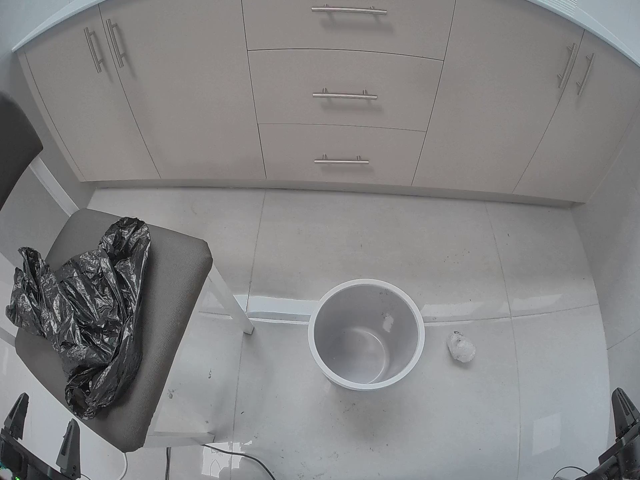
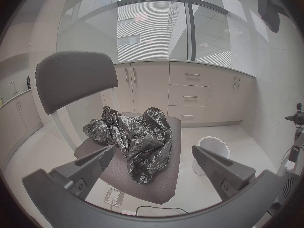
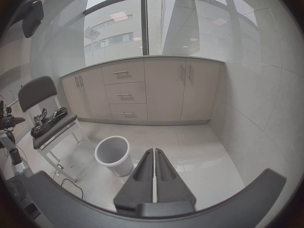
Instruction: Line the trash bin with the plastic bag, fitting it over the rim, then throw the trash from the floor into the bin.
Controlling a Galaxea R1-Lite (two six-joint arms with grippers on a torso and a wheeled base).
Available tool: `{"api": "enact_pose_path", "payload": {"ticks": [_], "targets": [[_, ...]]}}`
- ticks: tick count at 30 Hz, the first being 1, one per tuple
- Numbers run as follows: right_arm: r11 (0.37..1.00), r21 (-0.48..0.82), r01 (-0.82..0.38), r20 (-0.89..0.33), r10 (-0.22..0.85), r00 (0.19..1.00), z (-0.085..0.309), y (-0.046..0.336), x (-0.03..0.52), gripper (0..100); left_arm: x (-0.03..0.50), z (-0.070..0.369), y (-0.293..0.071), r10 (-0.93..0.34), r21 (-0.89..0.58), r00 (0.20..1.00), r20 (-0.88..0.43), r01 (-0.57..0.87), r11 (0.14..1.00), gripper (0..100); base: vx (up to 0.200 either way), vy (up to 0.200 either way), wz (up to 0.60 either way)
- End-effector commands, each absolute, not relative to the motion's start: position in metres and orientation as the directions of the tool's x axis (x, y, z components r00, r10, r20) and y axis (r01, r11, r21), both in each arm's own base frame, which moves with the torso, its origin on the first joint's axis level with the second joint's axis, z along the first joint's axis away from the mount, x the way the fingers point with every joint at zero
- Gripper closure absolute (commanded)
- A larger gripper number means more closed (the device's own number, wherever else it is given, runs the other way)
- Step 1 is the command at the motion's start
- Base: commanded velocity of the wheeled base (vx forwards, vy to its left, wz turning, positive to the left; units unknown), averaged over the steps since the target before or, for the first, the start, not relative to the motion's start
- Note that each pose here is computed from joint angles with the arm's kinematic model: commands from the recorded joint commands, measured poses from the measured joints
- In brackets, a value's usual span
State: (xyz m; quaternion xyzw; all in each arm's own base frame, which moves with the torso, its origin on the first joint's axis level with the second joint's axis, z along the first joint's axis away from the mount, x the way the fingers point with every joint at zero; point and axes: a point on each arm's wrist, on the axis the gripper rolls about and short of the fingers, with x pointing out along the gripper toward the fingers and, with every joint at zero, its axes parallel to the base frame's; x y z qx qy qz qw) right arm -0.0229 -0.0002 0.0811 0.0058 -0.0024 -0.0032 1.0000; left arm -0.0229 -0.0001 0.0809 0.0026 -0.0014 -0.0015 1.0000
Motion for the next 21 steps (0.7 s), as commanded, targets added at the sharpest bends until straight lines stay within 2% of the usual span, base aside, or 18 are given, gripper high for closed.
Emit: {"api": "enact_pose_path", "payload": {"ticks": [1, 14, 15, 16, 18, 19, 20, 21], "targets": [[1.0, 0.011, 0.006, 0.003, -0.006, 1.0, 0.076, 0.0, -0.023, 100, -0.023, 0.076, 0.0, -0.003, 0.003, 1.0, 0.0, 0.003, 1.0, 0, 0.0, 0.0, 0.0], [1.0, 0.009, 0.015, 0.003, -0.015, 1.0, 0.076, 0.0, -0.023, 100, -0.023, 0.076, 0.0, -0.005, 0.005, 1.0, 0.006, 0.005, 1.0, 0, 0.0, 0.0, 0.0], [1.0, 0.009, 0.015, 0.005, -0.015, 1.0, 0.076, 0.0, -0.023, 100, -0.03, 0.114, 0.0, -0.014, -0.04, 0.995, 0.103, 0.018, 0.999, 0, 0.0, 0.0, 0.0], [1.0, 0.009, 0.014, 0.005, -0.014, 1.0, 0.076, 0.0, -0.023, 100, -0.033, 0.138, 0.001, -0.027, -0.088, 0.99, 0.139, 0.04, 0.995, 0, 0.0, 0.0, 0.0], [1.0, 0.002, 0.014, 0.02, -0.014, 1.0, 0.078, 0.0, -0.023, 100, -0.034, 0.17, 0.002, -0.055, -0.146, 0.989, 0.136, 0.075, 0.986, 0, 0.0, 0.0, 0.0], [1.0, 0.002, 0.014, 0.02, -0.014, 1.0, 0.078, 0.0, -0.023, 100, -0.034, 0.17, 0.002, -0.055, -0.146, 0.989, 0.136, 0.075, 0.986, 0, 0.0, 0.0, 0.0], [0.999, 0.036, 0.002, 0.109, -0.006, 0.994, 0.103, 0.0, -0.029, 100, -0.032, 0.177, 0.002, -0.062, -0.136, 0.992, 0.113, 0.078, 0.988, 0, 0.0, 0.0, 0.0], [0.98, 0.193, -0.055, 0.268, 0.001, 0.963, 0.196, -0.001, -0.04, 100, -0.027, 0.18, 0.001, -0.069, -0.118, 0.994, 0.084, 0.078, 0.99, 0, 0.0, 0.0, 0.0]]}}
